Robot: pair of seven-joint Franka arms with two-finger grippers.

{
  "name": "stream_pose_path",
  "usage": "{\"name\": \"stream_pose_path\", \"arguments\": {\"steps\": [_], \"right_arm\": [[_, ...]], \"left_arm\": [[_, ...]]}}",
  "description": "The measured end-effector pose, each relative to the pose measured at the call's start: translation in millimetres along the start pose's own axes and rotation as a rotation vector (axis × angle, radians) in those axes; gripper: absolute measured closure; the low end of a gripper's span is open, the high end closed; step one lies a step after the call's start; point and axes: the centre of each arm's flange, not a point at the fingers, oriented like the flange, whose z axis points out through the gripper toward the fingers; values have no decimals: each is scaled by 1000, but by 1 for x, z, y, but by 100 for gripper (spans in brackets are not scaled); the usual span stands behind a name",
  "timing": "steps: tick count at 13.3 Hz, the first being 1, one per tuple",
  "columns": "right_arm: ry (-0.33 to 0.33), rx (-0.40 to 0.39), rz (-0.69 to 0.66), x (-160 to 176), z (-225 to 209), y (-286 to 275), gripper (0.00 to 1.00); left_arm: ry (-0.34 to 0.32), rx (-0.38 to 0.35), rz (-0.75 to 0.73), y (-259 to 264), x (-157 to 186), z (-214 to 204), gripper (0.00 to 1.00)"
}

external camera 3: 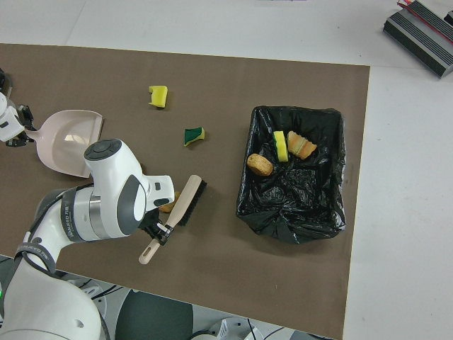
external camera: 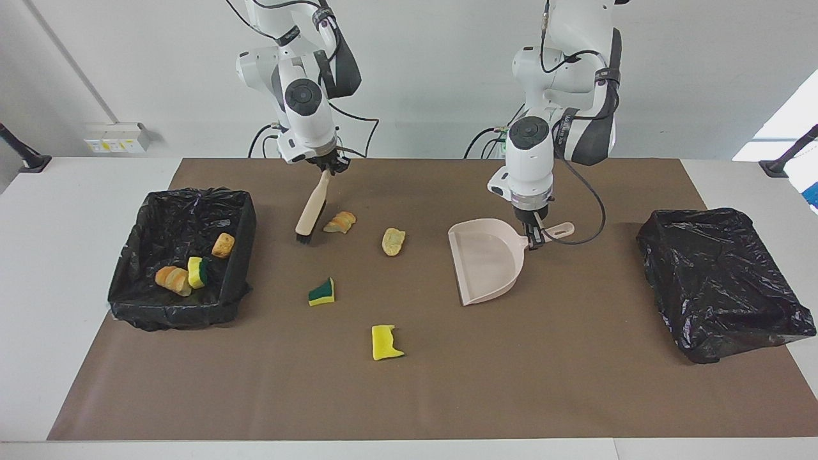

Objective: Sweep and dump trash in bin
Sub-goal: 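Lower the pink brush with the right gripper beside the bread pieces, then sweep the bread pieces into the dustpan with the right gripper's brush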

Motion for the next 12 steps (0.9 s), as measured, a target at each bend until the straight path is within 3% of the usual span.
{"name": "stream_pose_path", "arguments": {"steps": [6,12], "right_arm": [[32,108,-15,2,23,-24,74],[17,262,-45,13,13,-133,74]], "left_arm": [[-5,-5,7,2,-2,3,67],[-7,-7,12,4,-4,4,67]]}}
